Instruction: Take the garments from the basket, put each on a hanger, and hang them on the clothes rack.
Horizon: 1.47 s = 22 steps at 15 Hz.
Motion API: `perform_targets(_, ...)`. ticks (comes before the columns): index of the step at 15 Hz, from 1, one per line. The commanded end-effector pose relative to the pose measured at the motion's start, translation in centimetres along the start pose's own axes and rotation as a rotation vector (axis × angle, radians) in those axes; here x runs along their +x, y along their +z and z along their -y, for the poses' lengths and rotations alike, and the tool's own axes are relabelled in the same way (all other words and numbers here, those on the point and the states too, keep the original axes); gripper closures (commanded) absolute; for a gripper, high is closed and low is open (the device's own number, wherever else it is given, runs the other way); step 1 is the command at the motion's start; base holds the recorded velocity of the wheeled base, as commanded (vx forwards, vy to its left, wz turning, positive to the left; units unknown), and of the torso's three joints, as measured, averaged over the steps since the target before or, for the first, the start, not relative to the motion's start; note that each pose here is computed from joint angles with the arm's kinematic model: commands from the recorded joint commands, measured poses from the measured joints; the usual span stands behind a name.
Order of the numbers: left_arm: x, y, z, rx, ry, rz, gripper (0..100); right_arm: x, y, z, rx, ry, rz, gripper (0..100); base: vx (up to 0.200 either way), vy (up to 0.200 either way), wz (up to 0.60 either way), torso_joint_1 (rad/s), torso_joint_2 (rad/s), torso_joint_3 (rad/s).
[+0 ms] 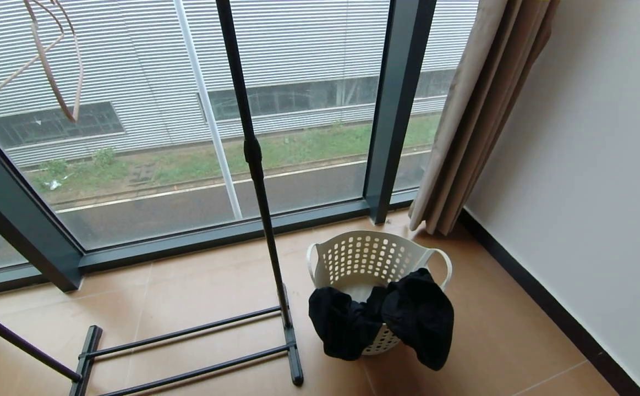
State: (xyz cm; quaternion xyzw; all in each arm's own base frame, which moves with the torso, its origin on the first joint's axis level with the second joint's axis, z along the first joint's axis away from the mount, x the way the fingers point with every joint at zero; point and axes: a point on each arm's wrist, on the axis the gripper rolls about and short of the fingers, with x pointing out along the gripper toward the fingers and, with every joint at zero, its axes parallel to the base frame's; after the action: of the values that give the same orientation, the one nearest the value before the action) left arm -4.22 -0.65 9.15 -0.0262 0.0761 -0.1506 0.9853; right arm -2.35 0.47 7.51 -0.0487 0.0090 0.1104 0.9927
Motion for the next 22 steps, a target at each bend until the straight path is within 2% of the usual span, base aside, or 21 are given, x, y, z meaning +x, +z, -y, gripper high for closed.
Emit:
perform_targets(1,0.01,0.0,0.0,0.0,0.0,-0.001,0,0.0,0.01,0.0,0.006,-0.001,0.002,0,0.0,0.0,0.0,0.007,0.01,-0.193)
perform_targets(5,0.01,0.0,0.0,0.001,0.0,-0.001,0,0.01,-0.01,0.09,0.041,-0.039,0.0,0,0.0,0.0,0.0,0.004,0.0,-0.195)
perform_targets(22,0.01,0.0,0.0,0.001,-0.003,-0.001,0,0.01,-0.01,0.09,0.036,-0.039,0.0,0,0.0,0.0,0.0,0.001,0.0,-0.198)
